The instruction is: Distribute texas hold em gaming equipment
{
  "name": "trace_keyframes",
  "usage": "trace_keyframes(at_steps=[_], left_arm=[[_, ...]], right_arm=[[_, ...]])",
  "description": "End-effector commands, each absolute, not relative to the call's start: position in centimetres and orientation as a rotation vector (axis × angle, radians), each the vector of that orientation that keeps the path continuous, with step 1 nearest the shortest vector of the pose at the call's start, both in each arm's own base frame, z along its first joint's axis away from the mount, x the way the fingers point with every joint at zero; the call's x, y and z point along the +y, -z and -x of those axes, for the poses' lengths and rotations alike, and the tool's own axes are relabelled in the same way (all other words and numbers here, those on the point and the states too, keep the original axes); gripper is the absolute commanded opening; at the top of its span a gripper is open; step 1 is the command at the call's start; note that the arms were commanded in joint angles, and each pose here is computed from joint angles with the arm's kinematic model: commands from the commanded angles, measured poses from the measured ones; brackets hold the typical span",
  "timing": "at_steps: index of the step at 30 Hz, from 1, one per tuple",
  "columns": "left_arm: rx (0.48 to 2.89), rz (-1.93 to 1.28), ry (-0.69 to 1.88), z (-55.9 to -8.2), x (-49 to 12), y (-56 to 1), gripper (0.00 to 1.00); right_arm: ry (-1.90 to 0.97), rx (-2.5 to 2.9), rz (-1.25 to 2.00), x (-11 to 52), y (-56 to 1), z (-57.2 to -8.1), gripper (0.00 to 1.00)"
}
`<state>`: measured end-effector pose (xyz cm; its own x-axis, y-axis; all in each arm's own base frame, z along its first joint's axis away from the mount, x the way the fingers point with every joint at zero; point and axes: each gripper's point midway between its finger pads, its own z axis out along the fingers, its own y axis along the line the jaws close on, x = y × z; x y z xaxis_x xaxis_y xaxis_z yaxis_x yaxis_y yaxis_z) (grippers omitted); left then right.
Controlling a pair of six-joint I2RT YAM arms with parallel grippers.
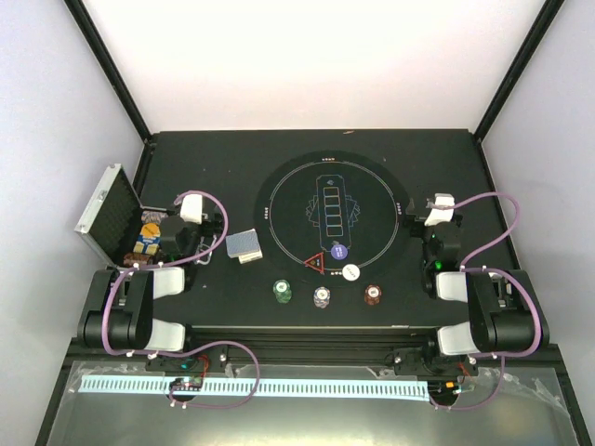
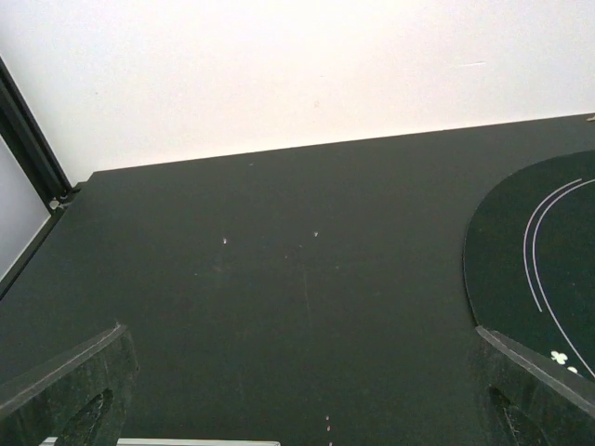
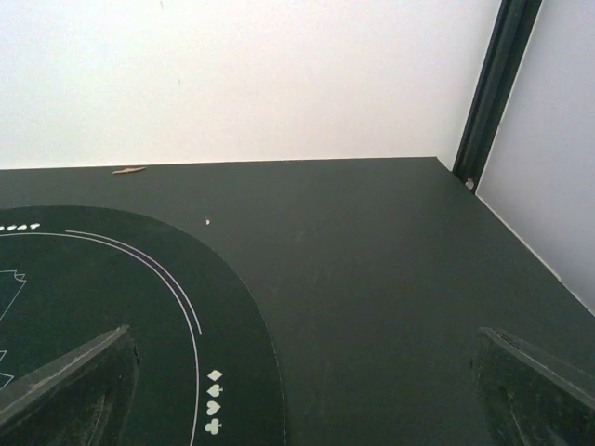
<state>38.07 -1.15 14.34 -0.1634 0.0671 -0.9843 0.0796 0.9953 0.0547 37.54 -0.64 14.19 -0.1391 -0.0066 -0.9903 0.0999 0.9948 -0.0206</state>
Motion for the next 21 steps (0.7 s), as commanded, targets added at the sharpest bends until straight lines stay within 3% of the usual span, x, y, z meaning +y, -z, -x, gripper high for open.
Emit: trace_keyframes(at_steps=[1,14,21], left_arm=[[1.709,-0.114,0.014,-38.5,-1.3,-15.2,0.99],[1.697,-0.084,0.002,-38.7,-0.7,-16.2,0.99],[1.858,-0.146,0.0,-40.4,-0.8,-19.6,0.99]], right_arm=[[0.113,1.656,-0.085,-1.1,-15.7,-37.8,1.0],[0.103,1.643,-0.139,-2.1,-16.2,-37.8,1.0],[0.171,1.61,-0.321,-4.8,-20.1,-36.3,1.0]])
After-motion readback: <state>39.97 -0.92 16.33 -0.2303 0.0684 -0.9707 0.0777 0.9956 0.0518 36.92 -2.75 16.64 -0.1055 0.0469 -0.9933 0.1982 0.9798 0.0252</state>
